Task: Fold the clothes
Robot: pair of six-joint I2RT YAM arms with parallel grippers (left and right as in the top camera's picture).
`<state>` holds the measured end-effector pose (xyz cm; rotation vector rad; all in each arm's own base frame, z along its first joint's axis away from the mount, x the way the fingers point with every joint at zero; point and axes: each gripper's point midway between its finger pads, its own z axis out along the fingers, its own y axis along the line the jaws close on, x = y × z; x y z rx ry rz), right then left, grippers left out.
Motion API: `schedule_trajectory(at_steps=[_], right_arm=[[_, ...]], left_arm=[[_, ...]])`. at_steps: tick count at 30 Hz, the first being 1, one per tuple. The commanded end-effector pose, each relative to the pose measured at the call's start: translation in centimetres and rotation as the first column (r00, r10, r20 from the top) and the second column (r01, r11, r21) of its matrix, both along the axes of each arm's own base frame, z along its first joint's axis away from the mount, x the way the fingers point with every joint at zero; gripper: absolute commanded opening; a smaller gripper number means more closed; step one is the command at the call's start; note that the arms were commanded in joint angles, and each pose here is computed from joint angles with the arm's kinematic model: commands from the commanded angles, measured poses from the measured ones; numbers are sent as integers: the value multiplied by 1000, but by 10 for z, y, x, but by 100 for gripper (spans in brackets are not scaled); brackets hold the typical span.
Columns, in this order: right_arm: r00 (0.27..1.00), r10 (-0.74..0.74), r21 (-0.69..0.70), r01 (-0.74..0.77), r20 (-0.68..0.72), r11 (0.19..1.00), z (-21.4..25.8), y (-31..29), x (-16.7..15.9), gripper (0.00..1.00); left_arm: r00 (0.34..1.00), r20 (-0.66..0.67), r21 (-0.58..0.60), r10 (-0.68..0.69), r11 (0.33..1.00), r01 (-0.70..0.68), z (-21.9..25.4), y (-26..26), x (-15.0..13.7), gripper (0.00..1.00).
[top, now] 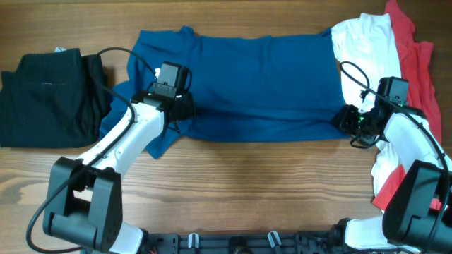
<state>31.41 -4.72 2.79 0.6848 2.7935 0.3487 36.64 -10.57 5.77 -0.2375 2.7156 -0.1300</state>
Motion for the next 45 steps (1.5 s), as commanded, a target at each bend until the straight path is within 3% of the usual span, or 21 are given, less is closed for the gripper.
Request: schedule_trajectory(at_steps=[1,8,21,27,31,34,38,45], right_arm=[[999,30,36,-30,24,999,-1,8,6,59],[996,38,52,-42,83,998,5,10,19,57],[980,0,88,-18,200,996,18,11,46,52],[972,-13,82,-6,236,997,23,8,55,21],[968,-14,79,-6,249,997,24,8,57,21],[964,-20,52,6,264,999,25,2,61,21],[969,4,137,-39,248,990,26,19,55,22],[995,16,192,-35,102,981,13,31,21,25]], left_arm=[[997,79,20,12,1000,-14,15,2,15,4],[989,139,67,42,996,-52,21,12,26,4],[968,245,25,49,998,-57,37,5,49,4],[968,248,23,50,998,-57,35,4,50,7],[968,247,24,50,998,-58,35,4,50,14],[967,251,22,50,998,-57,35,4,52,13],[973,226,31,48,998,-56,28,4,48,12],[1000,-13,63,19,998,-18,-2,10,-2,18]])
